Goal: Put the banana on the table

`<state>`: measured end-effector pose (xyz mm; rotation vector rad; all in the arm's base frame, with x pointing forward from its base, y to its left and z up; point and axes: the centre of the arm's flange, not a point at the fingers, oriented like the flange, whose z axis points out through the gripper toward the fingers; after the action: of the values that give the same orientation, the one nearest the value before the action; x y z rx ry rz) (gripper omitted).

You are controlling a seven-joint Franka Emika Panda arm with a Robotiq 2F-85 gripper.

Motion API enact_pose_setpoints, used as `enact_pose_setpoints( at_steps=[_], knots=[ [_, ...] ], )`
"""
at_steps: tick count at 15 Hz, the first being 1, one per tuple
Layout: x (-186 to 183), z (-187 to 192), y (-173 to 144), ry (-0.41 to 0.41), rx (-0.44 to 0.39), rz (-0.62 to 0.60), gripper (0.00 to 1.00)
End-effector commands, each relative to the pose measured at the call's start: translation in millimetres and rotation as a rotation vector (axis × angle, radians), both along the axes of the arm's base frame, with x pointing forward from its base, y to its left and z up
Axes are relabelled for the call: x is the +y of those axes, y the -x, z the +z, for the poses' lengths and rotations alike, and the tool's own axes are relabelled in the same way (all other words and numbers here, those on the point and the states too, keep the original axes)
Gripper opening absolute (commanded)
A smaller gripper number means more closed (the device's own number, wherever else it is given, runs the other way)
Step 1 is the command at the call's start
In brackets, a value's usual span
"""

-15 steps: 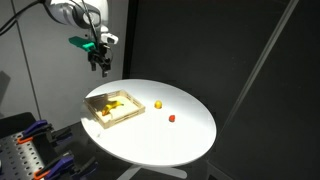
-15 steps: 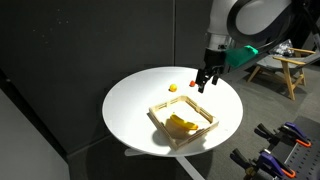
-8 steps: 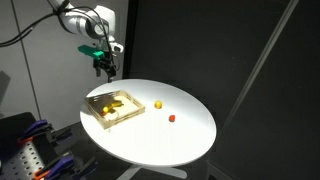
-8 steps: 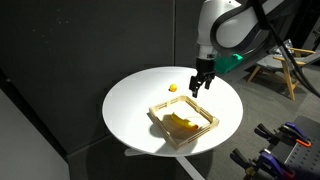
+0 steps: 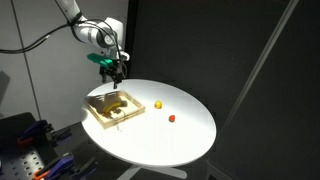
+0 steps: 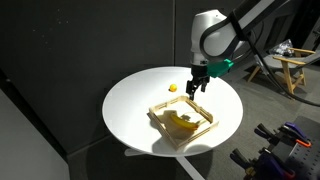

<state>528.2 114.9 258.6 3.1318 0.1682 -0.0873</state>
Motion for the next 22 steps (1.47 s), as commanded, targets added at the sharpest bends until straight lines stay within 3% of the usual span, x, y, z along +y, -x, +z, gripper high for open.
enact_pose_setpoints(
  at_steps=[1,6,22],
  knots=[
    [1.2,-11.7,-20.7,0.026,-0.004,0.036,1.0],
    [6.2,-33.0,-22.0,0.057,0.017,0.063,1.0],
    [13.3,-49.9,-22.1,0.057,0.037,0.064,1.0]
  ],
)
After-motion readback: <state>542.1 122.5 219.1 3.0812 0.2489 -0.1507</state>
